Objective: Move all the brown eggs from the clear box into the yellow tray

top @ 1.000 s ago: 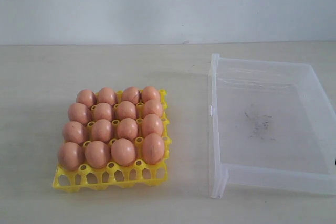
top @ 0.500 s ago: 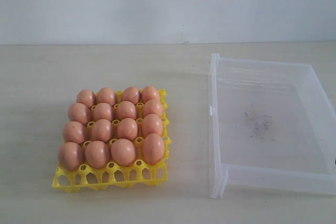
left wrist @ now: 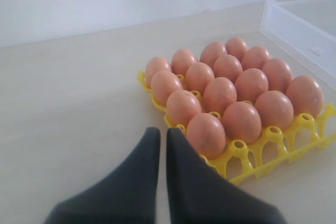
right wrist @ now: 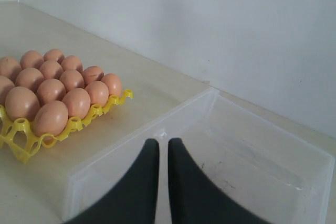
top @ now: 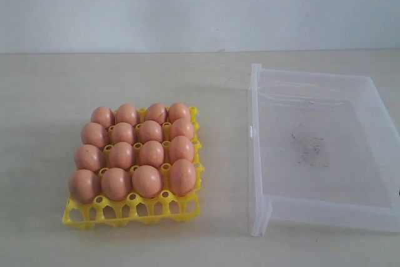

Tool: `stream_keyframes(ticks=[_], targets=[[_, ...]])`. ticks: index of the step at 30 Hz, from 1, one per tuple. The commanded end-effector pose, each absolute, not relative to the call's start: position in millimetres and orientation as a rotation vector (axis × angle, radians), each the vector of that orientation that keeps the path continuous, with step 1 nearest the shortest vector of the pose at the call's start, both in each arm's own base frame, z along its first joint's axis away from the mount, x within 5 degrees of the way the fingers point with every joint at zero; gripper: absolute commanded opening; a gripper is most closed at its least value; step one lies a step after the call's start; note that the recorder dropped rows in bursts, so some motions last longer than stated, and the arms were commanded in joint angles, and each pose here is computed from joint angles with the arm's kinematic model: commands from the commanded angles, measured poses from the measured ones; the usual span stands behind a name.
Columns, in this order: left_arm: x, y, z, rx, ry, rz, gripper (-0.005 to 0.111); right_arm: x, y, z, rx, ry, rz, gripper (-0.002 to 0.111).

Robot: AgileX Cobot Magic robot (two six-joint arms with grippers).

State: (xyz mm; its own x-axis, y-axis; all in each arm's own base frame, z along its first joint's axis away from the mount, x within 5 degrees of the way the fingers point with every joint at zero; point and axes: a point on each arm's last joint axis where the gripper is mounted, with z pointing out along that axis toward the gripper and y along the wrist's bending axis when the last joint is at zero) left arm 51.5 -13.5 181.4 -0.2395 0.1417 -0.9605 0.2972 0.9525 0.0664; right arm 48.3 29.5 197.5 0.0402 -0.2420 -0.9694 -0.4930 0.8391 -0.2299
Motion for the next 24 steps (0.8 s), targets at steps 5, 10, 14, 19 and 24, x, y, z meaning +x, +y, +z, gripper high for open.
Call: stream_keyframes(ticks=[5, 10, 14, 19, 24], targets=[[51.4, -13.9, 181.0, 0.325, 1.815, -0.160, 0.004, 48.3, 29.0, 198.7, -0.595, 1.535, 0.207, 0.000], [51.4, -13.9, 181.0, 0.325, 1.815, -0.160, 0.004, 48.3, 29.0, 198.7, -0.593, 1.536, 0.209, 0.000], [51.4, -13.9, 181.0, 0.325, 1.815, -0.160, 0.004, 48.3, 29.0, 198.8, -0.592, 1.537, 0.210, 0.000], [51.4, -13.9, 181.0, 0.325, 1.815, -0.160, 0.004, 48.3, 29.0, 198.8, -0.589, 1.538, 0.214, 0.000], [51.4, -13.9, 181.0, 0.325, 1.815, -0.160, 0.004, 48.3, 29.0, 198.8, -0.589, 1.538, 0.214, 0.000]])
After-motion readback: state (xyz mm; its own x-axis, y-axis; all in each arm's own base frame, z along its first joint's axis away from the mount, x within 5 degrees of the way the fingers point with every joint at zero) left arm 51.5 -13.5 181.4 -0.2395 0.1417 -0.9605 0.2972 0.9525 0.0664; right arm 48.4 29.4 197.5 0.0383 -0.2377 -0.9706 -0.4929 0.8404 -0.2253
